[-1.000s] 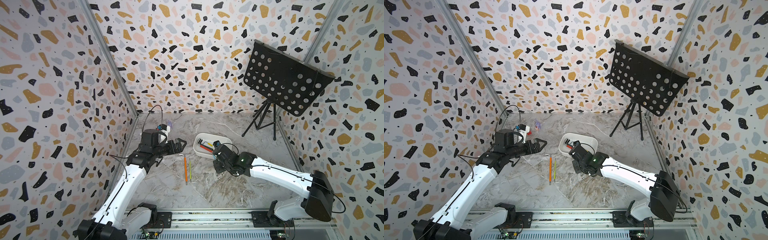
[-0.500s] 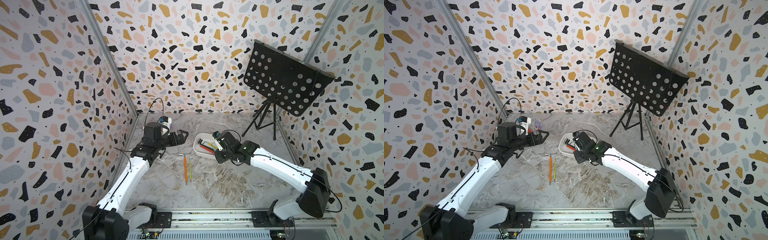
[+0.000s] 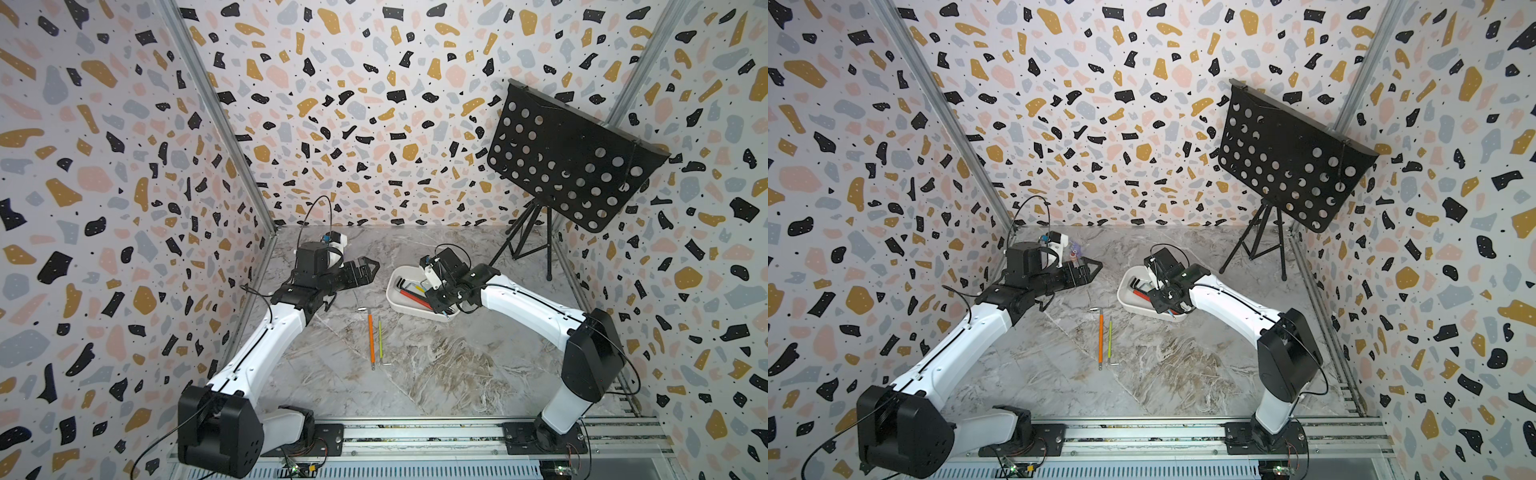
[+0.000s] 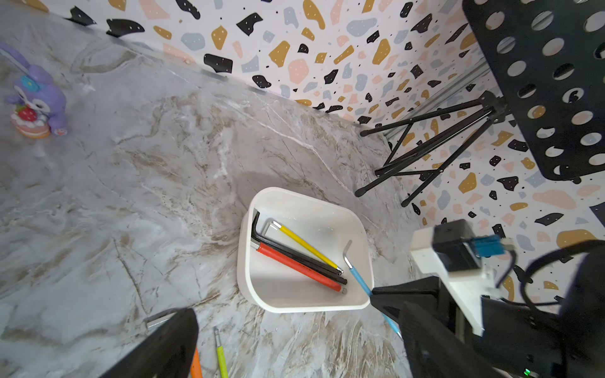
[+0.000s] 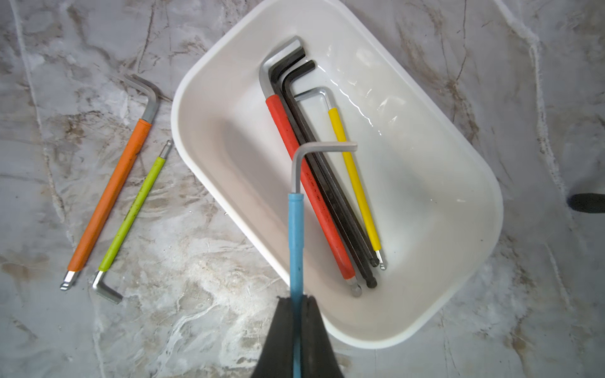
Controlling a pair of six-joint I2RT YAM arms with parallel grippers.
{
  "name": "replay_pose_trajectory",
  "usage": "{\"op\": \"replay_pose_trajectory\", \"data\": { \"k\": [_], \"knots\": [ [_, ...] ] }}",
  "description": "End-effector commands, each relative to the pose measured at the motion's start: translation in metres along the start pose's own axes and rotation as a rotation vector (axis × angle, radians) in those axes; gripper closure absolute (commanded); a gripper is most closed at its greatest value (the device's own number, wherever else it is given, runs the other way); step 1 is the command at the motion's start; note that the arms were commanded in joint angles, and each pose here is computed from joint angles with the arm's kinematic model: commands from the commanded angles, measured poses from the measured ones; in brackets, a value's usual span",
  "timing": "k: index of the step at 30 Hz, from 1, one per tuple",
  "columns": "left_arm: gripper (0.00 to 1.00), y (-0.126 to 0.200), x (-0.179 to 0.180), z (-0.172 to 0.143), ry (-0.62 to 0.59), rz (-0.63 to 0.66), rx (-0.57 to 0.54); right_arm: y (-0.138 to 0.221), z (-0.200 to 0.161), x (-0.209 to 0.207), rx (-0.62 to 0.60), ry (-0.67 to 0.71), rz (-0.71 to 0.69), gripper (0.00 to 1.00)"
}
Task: Put the hex key on the desktop into the storage box
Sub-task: Place the Allen key in the storage box.
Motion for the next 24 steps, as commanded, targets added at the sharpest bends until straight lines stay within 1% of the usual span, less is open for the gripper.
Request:
{"op": "replay_pose_trajectory", "data": {
  "k": [1, 6, 11, 19, 24],
  "knots": [
    [0.00, 0.000, -0.002, 0.003, -0.006, -0.013, -0.027, 0.002, 0.017, -0.009, -0.041, 0.043, 0.002, 1.00],
    [0.00, -0.006, 0.001, 0.000, 0.021, -0.007, -0.005, -0.015, 0.015, -0.017, -0.022, 0.060, 0.017, 1.00],
    [0.00, -0.006, 0.005, 0.000, 0.015, 0.014, -0.008, -0.027, 0.015, -0.018, -0.014, 0.059, 0.053, 1.00],
    [0.00, -0.003, 0.009, 0.000, 0.003, 0.041, -0.015, -0.040, 0.016, -0.018, -0.009, 0.071, 0.069, 1.00],
    [0.00, -0.004, 0.010, 0.001, 0.002, 0.048, -0.019, -0.051, 0.010, -0.017, 0.009, 0.069, 0.076, 1.00]
  ]
}}
Point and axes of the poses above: each gripper's point midway between its finger pads, its own y axis back along the fingers, its own x axis along the line the jaws close on, z = x × y, the point moved 1 cm from there along y, back along the fingers, and after that the axes turned 9 degrees about y, right-handed, at the moved point
